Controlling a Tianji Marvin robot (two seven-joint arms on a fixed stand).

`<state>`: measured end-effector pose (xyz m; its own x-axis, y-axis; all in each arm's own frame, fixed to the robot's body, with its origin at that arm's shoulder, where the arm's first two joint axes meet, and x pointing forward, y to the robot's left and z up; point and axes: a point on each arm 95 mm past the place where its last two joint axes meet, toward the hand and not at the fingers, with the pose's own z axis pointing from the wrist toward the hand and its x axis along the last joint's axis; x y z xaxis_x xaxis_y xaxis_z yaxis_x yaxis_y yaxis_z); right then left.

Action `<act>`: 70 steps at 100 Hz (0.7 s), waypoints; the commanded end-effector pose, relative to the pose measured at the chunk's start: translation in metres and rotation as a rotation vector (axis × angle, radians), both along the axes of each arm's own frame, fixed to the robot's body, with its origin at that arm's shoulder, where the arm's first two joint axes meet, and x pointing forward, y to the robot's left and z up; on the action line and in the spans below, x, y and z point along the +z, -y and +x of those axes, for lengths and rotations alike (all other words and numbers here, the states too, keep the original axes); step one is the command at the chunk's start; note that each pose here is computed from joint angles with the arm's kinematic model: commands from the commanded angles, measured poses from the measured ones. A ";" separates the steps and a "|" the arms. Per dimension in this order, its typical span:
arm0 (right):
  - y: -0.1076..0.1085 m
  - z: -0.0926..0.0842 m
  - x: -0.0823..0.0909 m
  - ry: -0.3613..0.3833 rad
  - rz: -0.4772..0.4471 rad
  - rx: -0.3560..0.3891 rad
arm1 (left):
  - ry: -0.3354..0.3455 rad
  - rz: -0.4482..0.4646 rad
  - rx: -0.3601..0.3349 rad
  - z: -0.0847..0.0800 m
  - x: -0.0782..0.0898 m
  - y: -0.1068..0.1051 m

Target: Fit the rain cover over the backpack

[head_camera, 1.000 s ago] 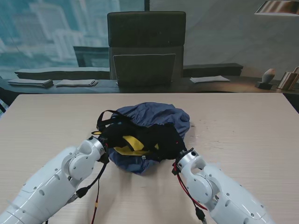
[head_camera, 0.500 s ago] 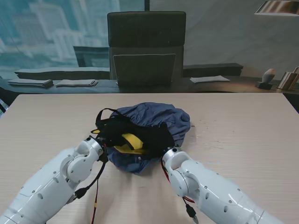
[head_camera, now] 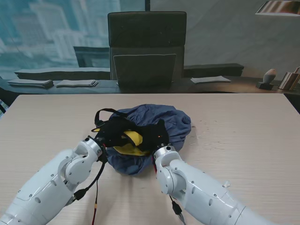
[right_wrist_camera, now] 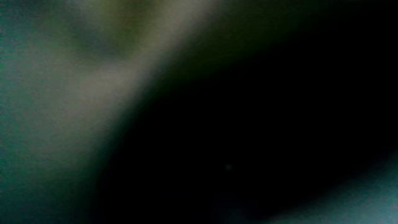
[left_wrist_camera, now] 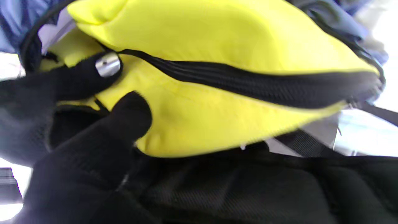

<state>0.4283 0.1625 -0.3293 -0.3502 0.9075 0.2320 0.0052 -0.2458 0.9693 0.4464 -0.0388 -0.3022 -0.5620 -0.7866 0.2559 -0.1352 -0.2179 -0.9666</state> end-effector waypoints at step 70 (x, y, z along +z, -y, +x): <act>-0.008 0.001 0.029 -0.106 0.438 -0.295 | 0.116 0.020 0.078 -0.085 0.034 -0.056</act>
